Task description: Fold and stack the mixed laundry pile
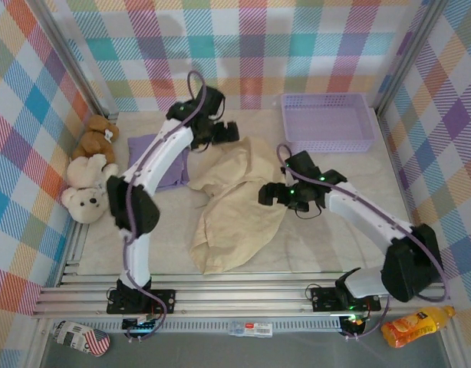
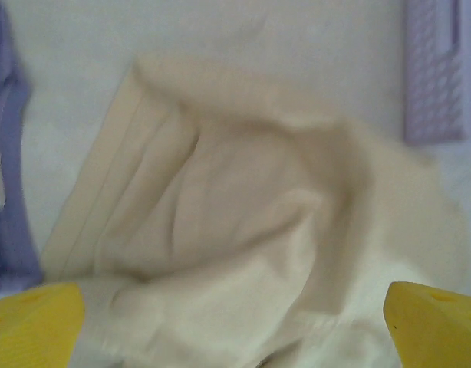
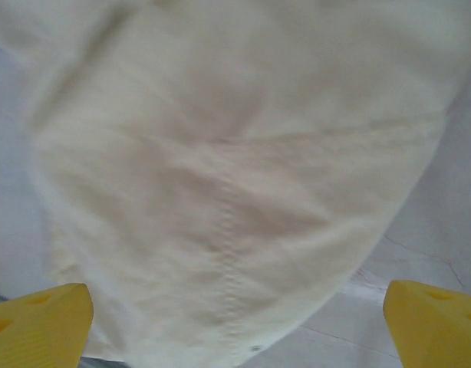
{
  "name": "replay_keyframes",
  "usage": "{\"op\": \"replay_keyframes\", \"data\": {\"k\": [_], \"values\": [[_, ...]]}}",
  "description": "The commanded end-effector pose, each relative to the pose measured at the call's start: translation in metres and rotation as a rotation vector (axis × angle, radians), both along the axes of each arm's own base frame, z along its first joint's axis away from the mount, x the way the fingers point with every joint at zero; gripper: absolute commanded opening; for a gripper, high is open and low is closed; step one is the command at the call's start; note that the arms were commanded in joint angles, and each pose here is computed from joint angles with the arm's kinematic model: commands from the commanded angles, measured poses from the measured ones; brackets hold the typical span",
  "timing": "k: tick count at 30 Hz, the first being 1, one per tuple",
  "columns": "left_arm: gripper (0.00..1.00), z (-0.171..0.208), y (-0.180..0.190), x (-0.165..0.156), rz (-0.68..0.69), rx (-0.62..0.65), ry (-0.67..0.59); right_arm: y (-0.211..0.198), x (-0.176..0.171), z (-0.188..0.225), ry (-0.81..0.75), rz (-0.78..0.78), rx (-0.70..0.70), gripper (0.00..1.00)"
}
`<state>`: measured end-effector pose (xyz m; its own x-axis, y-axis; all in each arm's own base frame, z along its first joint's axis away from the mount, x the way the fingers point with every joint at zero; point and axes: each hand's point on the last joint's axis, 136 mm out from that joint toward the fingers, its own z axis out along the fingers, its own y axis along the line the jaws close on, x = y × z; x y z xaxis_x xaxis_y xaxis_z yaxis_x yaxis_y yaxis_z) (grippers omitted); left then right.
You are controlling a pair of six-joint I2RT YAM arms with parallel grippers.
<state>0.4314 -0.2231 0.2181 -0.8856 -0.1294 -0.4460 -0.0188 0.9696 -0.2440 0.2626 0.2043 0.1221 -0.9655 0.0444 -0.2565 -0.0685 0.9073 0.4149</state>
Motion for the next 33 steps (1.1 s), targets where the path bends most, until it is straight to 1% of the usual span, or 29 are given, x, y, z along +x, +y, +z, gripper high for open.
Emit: {"op": "replay_keyframes", "data": {"k": [1, 4, 7, 9, 11, 15, 16, 17, 19, 20, 21, 22, 23, 25, 27, 29, 31, 33], "values": [[0.97, 0.004, -0.003, -0.068, -0.034, -0.086, 0.01, -0.009, -0.001, -0.031, 0.046, -0.028, -0.072, 0.97], [0.93, -0.042, 0.001, -0.13, 0.003, -0.142, 0.103, -0.016, 0.008, -0.046, 0.073, -0.084, -0.097, 0.99], [0.88, -0.077, -0.006, -0.171, 0.024, -0.208, 0.147, -0.019, 0.018, -0.054, 0.106, -0.128, -0.08, 1.0], [0.86, -0.095, -0.013, -0.181, 0.037, -0.236, 0.155, -0.02, 0.023, -0.053, 0.115, -0.142, -0.057, 0.99], [0.84, -0.112, -0.011, -0.183, 0.06, -0.198, 0.15, -0.025, 0.027, -0.051, 0.112, -0.155, -0.053, 0.99], [0.81, -0.134, -0.024, -0.17, 0.034, -0.15, 0.129, -0.041, 0.031, -0.045, 0.088, -0.191, -0.041, 0.99], [0.77, -0.138, -0.028, -0.165, 0.028, -0.141, 0.127, -0.046, 0.032, -0.043, 0.085, -0.207, -0.036, 0.99], [0.66, -0.143, -0.033, -0.16, 0.025, -0.135, 0.132, -0.053, 0.031, -0.043, 0.091, -0.228, -0.029, 0.99], [0.38, -0.145, -0.048, -0.152, -0.002, -0.137, 0.149, -0.062, 0.03, -0.043, 0.104, -0.259, -0.001, 0.99], [0.18, -0.14, -0.057, -0.149, -0.018, -0.14, 0.154, -0.067, 0.029, -0.042, 0.108, -0.27, 0.01, 0.99], [0.0, -0.13, -0.063, -0.146, -0.025, -0.135, 0.15, -0.071, 0.028, -0.041, 0.107, -0.279, 0.016, 0.99], [0.0, -0.122, -0.064, -0.145, -0.017, -0.121, 0.159, -0.074, 0.027, -0.04, 0.101, -0.28, 0.015, 0.99], [0.0, -0.106, -0.067, -0.144, -0.007, -0.119, 0.175, -0.076, 0.025, -0.04, 0.094, -0.278, 0.012, 0.99], [0.0, -0.069, -0.08, -0.143, -0.04, -0.151, 0.188, -0.079, 0.023, -0.039, 0.082, -0.271, -0.001, 0.99], [0.0, -0.017, -0.098, -0.139, -0.086, -0.236, 0.147, -0.085, 0.021, -0.041, 0.075, -0.28, -0.029, 0.99], [0.0, 0.033, -0.108, -0.131, -0.111, -0.321, 0.064, -0.092, 0.021, -0.043, 0.073, -0.303, -0.049, 0.99], [0.0, 0.072, -0.098, -0.116, -0.098, -0.345, -0.033, -0.097, 0.024, -0.042, 0.062, -0.332, -0.054, 0.99], [0.0, 0.09, -0.07, -0.098, -0.051, -0.309, -0.1, -0.099, 0.029, -0.037, 0.038, -0.354, -0.043, 0.99]]}}
